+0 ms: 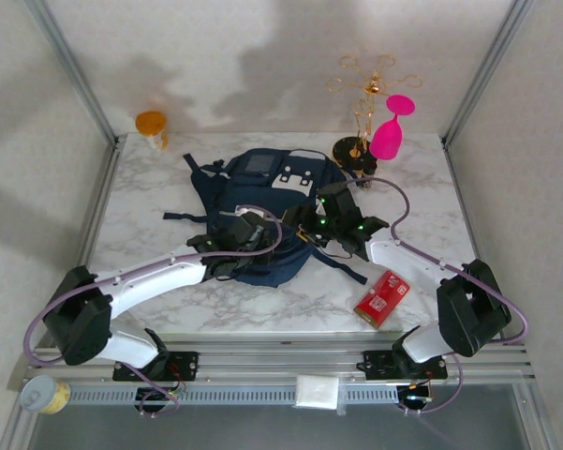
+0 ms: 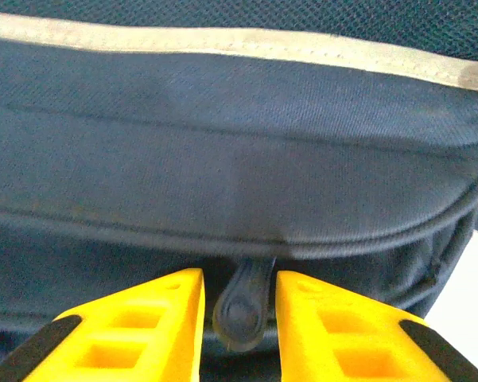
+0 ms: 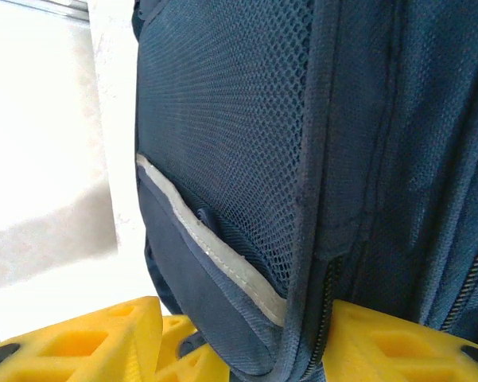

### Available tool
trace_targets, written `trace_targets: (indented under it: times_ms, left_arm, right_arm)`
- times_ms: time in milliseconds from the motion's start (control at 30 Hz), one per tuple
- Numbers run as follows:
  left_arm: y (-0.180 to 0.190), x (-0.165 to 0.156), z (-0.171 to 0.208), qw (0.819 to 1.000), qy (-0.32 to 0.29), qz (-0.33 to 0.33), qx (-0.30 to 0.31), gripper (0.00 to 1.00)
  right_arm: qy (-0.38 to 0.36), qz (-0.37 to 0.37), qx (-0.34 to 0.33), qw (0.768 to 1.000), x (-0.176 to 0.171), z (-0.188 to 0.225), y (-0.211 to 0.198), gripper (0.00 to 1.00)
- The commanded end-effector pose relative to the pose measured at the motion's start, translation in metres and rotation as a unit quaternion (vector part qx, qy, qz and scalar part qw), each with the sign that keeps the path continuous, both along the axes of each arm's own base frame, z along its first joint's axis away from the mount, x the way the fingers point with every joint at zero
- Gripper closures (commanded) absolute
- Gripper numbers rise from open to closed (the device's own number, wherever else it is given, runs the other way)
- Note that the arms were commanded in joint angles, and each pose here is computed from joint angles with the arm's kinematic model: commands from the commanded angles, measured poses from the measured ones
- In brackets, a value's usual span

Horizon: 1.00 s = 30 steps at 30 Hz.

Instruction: Pack the student bag

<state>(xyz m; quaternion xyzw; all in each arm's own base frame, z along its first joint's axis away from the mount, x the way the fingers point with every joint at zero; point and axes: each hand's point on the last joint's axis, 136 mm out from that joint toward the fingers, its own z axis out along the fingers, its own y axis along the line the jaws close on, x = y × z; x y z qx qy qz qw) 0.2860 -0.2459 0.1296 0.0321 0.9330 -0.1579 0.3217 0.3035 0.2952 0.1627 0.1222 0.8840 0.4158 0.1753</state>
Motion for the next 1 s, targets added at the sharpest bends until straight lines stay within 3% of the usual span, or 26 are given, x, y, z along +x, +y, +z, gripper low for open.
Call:
trace_targets:
  times_ms: [0, 133, 267, 433, 567, 733, 967]
  left_arm:
    - [0.000, -0.004, 0.013, 0.999, -0.012, 0.017, -0.039, 0.63]
    - [0.004, -0.006, 0.025, 0.997, -0.034, 0.021, -0.069, 0.57]
    - [0.005, -0.003, 0.028, 0.996, -0.034, 0.022, -0.082, 0.57]
    - [0.013, -0.001, 0.038, 0.994, -0.046, 0.037, -0.097, 0.56]
    - [0.027, -0.002, 0.038, 0.993, -0.046, 0.053, -0.094, 0.56]
    - [0.039, -0.004, 0.036, 0.992, -0.048, 0.066, -0.098, 0.55]
    - [0.052, -0.004, 0.032, 0.993, -0.047, 0.079, -0.078, 0.54]
  right_arm:
    - [-0.020, -0.015, 0.042, 0.999, -0.002, 0.026, 0.013, 0.47]
    - [-0.022, -0.014, 0.028, 0.999, -0.015, 0.028, 0.023, 0.47]
    - [-0.026, -0.016, 0.034, 0.999, -0.013, 0.027, 0.034, 0.48]
    - [-0.068, -0.045, 0.039, 0.996, 0.000, 0.048, 0.030, 0.59]
    - [-0.071, -0.042, 0.013, 0.997, 0.001, 0.058, 0.027, 0.48]
    - [-0.073, -0.055, -0.055, 0.994, 0.005, 0.045, 0.011, 0.48]
    - [-0.074, -0.047, -0.094, 0.992, 0.006, 0.036, 0.020, 0.49]
